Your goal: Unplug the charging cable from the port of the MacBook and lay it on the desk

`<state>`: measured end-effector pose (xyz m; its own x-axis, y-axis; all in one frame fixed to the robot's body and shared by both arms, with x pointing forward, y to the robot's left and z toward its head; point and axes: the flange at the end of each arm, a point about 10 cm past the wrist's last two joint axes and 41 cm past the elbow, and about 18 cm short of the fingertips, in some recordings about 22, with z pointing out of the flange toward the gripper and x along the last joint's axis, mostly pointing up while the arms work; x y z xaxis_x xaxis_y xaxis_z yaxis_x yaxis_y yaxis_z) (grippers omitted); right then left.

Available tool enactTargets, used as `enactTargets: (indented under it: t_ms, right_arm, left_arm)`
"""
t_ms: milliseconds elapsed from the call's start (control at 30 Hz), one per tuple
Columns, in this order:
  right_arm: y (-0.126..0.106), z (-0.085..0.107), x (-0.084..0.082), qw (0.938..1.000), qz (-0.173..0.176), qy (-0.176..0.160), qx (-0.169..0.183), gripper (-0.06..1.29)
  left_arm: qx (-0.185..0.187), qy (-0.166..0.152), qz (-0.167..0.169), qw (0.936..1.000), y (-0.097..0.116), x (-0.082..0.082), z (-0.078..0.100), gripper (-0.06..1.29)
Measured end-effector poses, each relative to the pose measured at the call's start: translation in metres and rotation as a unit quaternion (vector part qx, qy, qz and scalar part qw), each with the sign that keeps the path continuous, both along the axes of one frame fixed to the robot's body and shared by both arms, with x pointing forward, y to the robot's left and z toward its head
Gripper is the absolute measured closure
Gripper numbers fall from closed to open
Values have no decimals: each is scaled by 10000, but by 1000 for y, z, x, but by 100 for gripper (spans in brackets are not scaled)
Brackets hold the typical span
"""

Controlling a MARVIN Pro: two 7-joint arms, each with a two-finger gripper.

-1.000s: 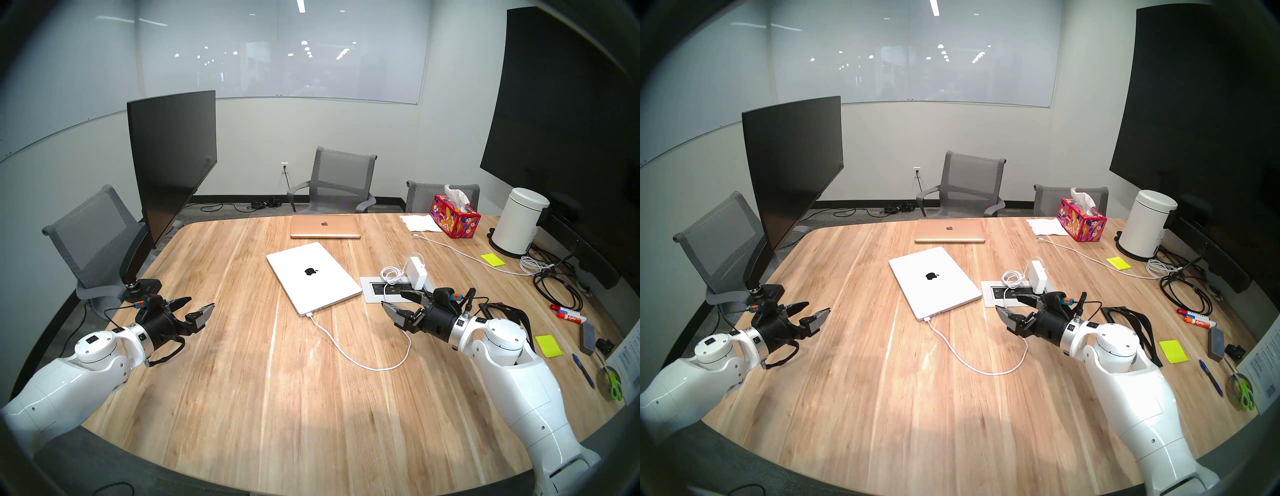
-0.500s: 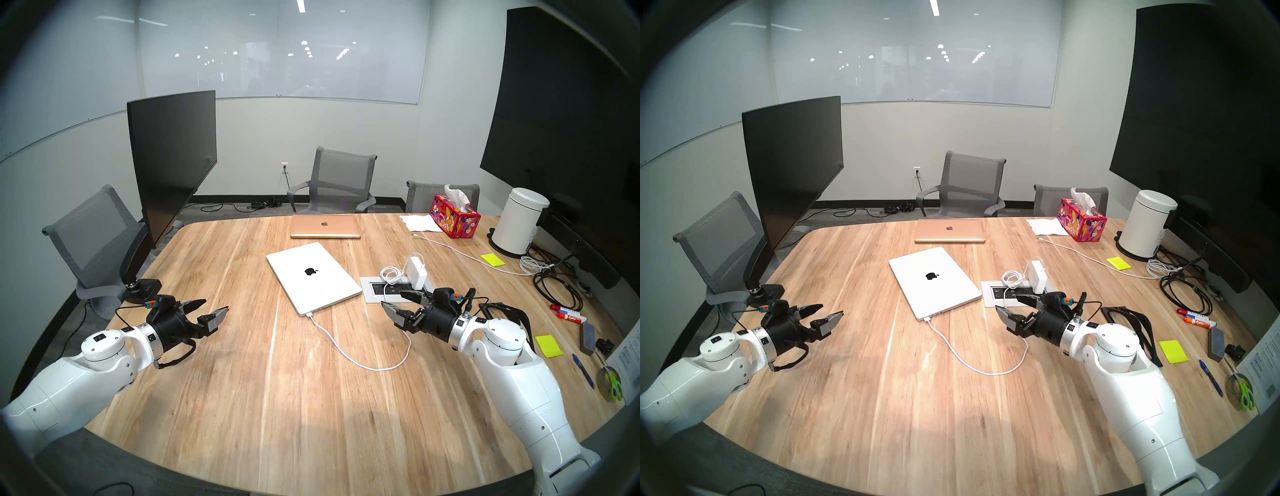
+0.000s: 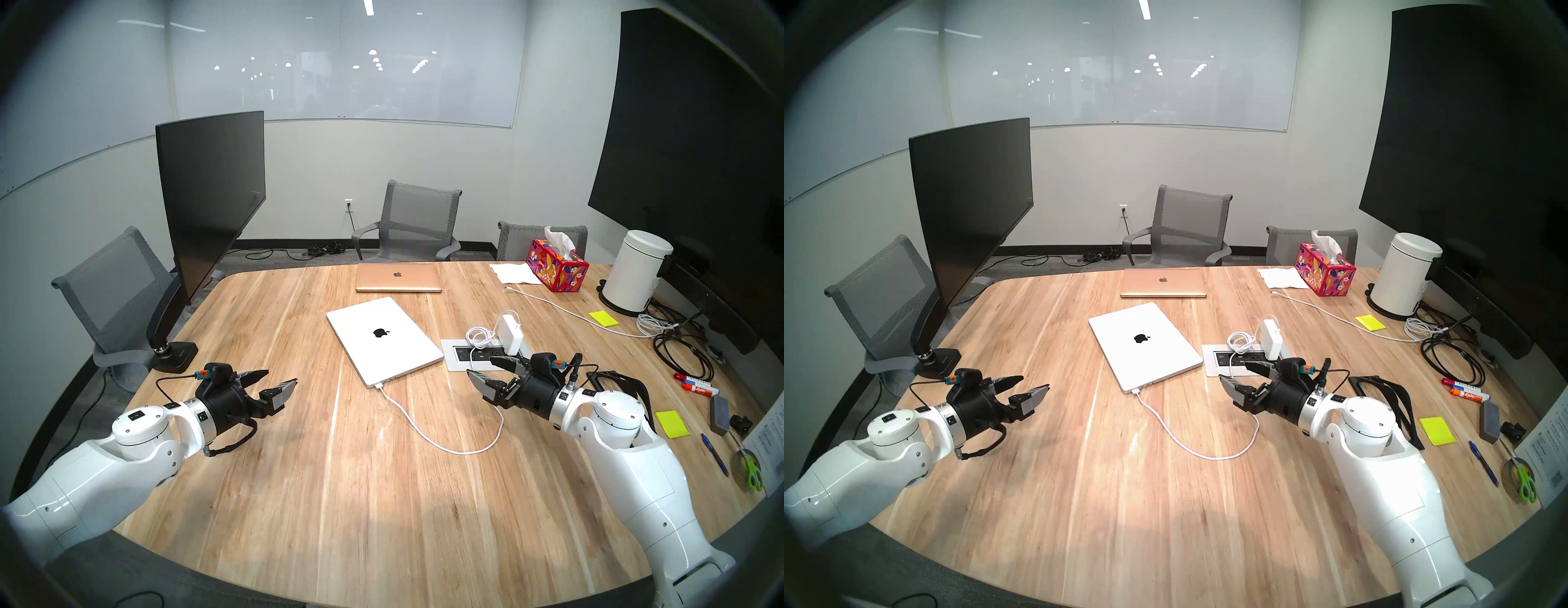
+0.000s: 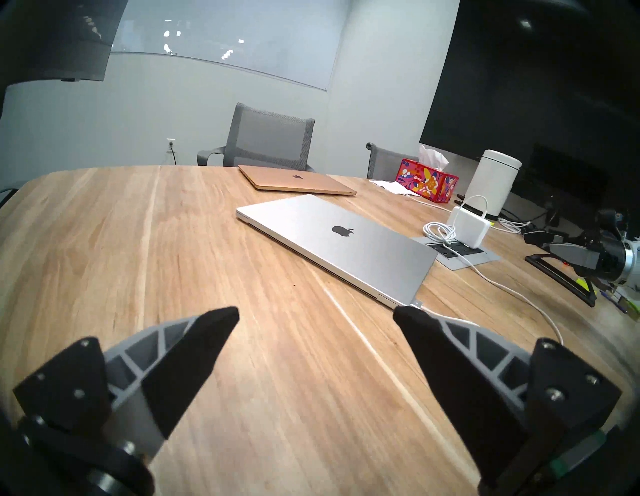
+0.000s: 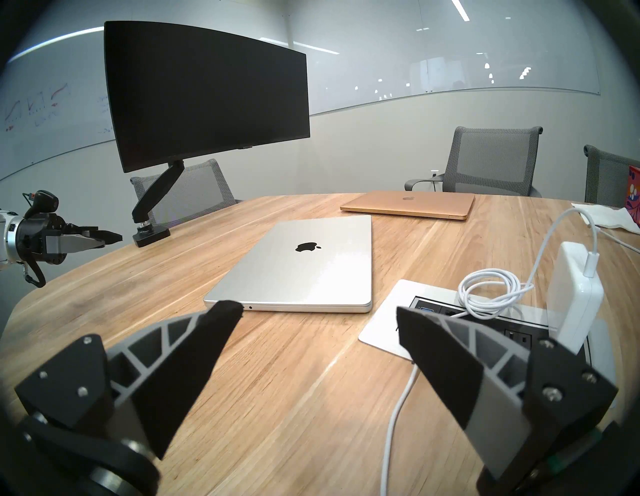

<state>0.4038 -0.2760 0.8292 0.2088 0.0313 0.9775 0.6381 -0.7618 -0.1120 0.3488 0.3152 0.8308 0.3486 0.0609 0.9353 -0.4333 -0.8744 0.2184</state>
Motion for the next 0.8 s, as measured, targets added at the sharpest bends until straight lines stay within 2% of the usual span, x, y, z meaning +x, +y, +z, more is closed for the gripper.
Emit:
enactTargets:
  t_ms: [533, 800]
  right_arm:
    - [0, 0, 0, 10000, 2, 1, 2, 1]
    - [0, 0, 0, 10000, 2, 1, 3, 1]
  left_arm:
    - [-97, 252, -95, 9996, -45, -6, 0, 0]
    - [-89, 429, -250, 9987, -70, -9, 0, 0]
